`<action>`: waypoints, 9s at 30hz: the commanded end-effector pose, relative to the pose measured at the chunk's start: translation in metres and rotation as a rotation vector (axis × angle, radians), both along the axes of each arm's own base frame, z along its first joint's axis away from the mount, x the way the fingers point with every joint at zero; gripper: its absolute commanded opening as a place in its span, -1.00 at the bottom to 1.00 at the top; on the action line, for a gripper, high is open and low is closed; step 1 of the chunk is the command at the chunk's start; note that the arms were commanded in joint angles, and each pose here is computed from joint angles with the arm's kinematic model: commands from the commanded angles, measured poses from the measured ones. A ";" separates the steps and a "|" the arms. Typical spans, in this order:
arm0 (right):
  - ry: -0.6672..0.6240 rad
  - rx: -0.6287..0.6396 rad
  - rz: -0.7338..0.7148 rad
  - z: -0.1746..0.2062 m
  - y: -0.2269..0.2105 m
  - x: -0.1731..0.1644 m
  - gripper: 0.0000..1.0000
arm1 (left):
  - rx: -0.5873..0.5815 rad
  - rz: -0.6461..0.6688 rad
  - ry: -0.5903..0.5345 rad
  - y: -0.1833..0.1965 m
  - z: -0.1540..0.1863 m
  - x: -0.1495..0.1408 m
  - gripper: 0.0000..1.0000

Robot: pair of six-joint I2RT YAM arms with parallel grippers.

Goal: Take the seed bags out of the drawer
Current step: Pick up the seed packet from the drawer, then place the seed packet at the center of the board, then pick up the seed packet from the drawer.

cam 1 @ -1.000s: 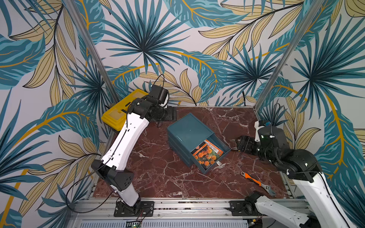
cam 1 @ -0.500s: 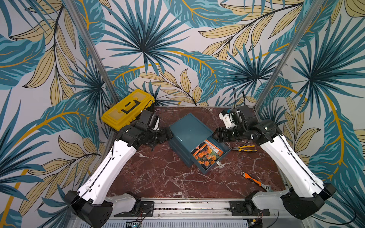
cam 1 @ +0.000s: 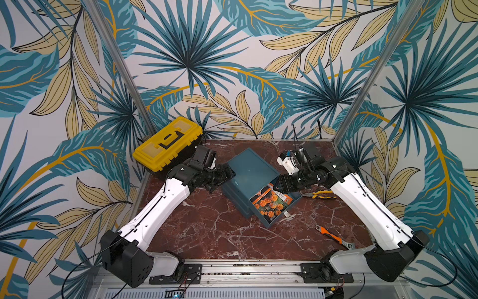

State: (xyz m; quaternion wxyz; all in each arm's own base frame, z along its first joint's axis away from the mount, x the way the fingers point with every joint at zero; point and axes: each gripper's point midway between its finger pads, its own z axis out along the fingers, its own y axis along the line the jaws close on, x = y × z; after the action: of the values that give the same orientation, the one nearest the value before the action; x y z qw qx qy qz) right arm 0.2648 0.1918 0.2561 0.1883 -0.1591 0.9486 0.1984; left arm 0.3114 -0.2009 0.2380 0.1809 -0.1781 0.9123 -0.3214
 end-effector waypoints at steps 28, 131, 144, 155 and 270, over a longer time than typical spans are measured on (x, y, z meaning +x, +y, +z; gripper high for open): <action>0.074 -0.117 0.013 -0.080 -0.002 0.013 -0.18 | 0.011 -0.020 -0.009 -0.015 -0.008 0.019 0.38; 0.568 0.409 -0.360 0.008 -0.017 -0.052 -1.00 | 0.021 -0.040 -0.017 -0.024 -0.013 0.019 0.36; 0.462 0.389 -0.280 0.031 -0.037 -0.080 -1.00 | 0.044 -0.047 -0.013 -0.022 -0.011 0.018 0.37; 0.212 0.445 -0.227 0.082 -0.050 -0.078 -1.00 | 0.038 -0.060 -0.004 -0.025 -0.010 0.019 0.37; 0.058 -0.109 -0.176 -0.037 -0.024 -0.001 0.16 | 0.055 -0.082 -0.049 -0.052 -0.007 -0.002 0.26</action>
State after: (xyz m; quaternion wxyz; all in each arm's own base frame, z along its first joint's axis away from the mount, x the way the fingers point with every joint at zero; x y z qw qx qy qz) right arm 0.2619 0.1704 0.2257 0.1659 -0.0685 0.9722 0.1506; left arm 0.3027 -0.2477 0.2363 0.1842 -0.1285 0.9254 -0.3053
